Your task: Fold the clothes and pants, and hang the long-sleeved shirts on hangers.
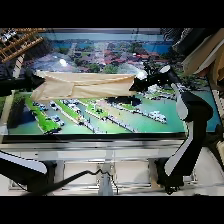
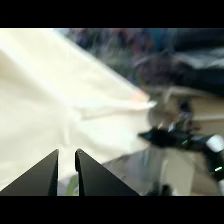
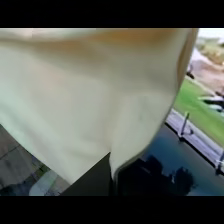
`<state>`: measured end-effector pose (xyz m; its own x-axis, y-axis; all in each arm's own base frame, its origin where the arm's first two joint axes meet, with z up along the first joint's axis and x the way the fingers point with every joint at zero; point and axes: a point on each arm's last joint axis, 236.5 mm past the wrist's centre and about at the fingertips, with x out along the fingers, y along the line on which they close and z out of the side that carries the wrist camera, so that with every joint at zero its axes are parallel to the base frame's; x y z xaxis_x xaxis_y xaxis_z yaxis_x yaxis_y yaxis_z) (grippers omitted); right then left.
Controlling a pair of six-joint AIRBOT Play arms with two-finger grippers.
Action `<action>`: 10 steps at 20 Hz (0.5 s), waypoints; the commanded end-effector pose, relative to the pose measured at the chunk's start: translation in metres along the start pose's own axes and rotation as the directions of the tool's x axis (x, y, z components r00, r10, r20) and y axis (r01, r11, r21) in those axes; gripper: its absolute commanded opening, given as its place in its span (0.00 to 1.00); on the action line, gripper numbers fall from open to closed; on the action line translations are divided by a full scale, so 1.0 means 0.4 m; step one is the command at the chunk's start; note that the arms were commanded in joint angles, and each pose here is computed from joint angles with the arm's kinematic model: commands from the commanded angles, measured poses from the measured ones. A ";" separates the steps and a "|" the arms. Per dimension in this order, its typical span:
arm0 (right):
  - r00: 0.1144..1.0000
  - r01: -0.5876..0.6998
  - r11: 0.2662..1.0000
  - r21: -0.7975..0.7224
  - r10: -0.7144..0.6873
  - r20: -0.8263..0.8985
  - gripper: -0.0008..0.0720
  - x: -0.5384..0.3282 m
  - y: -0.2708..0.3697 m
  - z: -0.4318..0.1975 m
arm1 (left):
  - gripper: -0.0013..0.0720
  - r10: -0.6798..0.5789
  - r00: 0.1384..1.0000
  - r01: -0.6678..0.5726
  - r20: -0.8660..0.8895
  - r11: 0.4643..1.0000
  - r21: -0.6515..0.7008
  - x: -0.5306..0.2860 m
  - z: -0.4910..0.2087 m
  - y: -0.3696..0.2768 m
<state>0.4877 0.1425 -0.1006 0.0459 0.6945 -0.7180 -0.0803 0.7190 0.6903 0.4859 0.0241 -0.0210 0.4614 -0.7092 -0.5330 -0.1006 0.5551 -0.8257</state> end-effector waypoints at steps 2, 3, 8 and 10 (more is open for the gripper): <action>0.904 0.419 0.905 -0.077 -0.424 -0.063 0.04 -0.225 -0.124 -0.069 | 0.03 0.177 0.954 -0.157 -0.244 0.983 0.097 0.121 -0.159 -0.005; 0.852 0.516 0.854 -0.073 -0.520 -0.063 0.04 -0.329 -0.151 -0.095 | 0.03 0.175 0.943 -0.147 -0.282 0.982 0.118 0.162 -0.192 -0.037; 0.755 0.642 0.766 0.010 -0.635 0.160 0.03 -0.680 -0.075 -0.122 | 0.03 0.214 0.908 -0.124 -0.361 0.959 0.256 0.382 -0.345 -0.150; 0.774 0.611 0.790 -0.054 -0.582 0.250 0.03 -0.686 0.049 -0.098 | 0.03 0.228 0.889 -0.122 -0.397 0.954 0.273 0.445 -0.405 -0.155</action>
<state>0.4429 -0.0363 0.0533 0.2305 0.1573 -0.9603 -0.0817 0.9865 0.1420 0.4429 -0.1606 -0.0744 0.0845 -0.6991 -0.7100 0.0491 0.7146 -0.6978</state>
